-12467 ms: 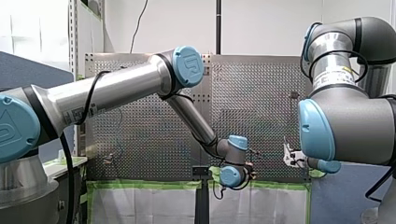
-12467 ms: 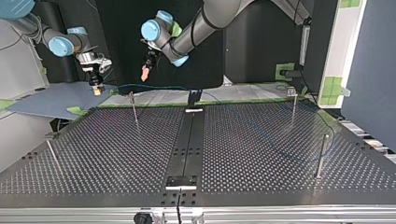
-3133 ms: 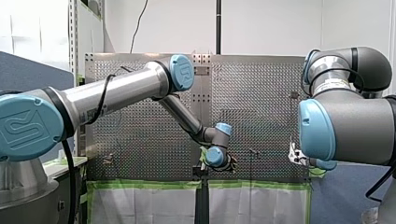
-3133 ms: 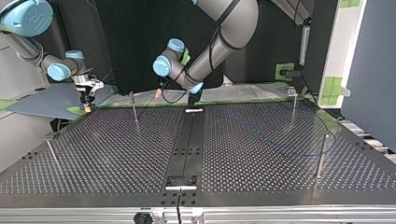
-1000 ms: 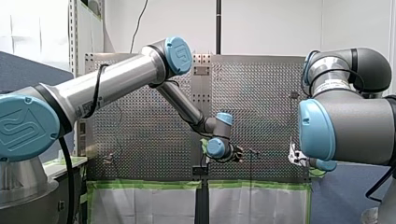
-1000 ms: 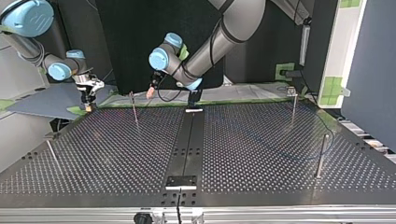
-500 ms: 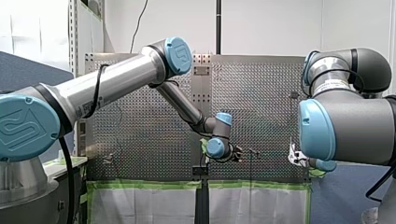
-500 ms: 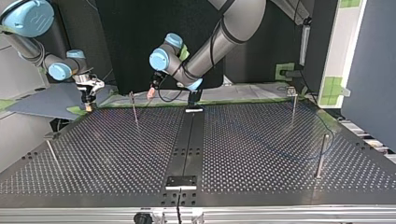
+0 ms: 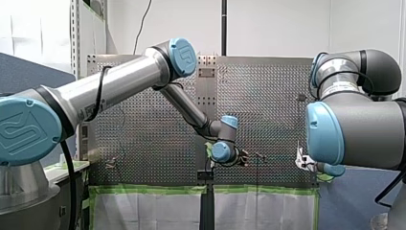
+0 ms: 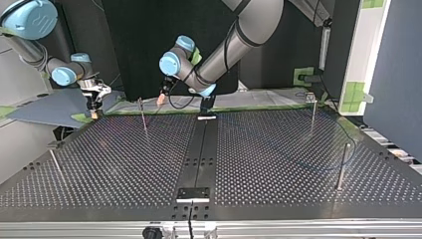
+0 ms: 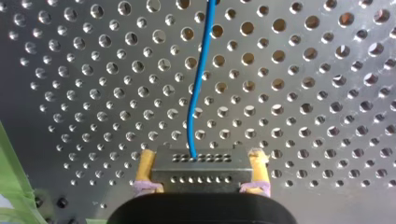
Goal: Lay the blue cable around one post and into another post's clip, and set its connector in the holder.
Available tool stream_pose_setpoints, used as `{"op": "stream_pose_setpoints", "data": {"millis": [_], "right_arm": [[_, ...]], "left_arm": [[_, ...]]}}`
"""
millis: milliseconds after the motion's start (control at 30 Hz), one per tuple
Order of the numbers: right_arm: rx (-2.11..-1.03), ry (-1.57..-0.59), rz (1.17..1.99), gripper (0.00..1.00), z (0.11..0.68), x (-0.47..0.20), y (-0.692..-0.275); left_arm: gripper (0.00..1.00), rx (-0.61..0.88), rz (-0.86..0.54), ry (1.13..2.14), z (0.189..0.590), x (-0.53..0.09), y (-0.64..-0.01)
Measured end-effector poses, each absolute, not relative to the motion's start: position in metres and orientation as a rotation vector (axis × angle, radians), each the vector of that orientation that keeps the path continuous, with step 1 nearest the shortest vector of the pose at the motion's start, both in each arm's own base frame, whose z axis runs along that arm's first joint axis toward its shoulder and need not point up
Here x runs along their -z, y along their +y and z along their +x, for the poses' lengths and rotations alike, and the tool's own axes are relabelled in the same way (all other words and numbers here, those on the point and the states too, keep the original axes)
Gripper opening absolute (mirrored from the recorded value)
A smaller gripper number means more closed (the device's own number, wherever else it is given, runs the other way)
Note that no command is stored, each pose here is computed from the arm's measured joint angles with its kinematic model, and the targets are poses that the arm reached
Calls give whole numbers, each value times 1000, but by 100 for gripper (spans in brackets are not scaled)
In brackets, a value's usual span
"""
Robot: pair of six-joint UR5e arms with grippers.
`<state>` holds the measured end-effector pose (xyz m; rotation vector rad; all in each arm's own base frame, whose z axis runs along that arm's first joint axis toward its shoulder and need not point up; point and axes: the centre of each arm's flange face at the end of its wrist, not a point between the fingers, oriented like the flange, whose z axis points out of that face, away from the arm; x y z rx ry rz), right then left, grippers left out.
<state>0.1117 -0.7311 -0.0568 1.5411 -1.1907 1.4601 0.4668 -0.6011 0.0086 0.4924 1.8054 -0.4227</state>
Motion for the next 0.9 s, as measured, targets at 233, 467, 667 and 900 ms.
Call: {"op": "stream_pose_setpoints", "data": {"millis": [233, 467, 667, 900], "right_arm": [[-1460, -1191, 1541, 0, 112, 57, -731], [-1459, -1192, 1542, 0, 111, 57, -731], [-1459, -1192, 1542, 0, 111, 57, -731], [-1459, -1191, 1541, 0, 111, 57, -731]], "left_arm": [[100, 422, 493, 1806, 467, -9, -601], [100, 421, 492, 1807, 468, -8, -600], [100, 421, 491, 1807, 468, -8, -600], [100, 420, 489, 1807, 469, -8, -599]]}}
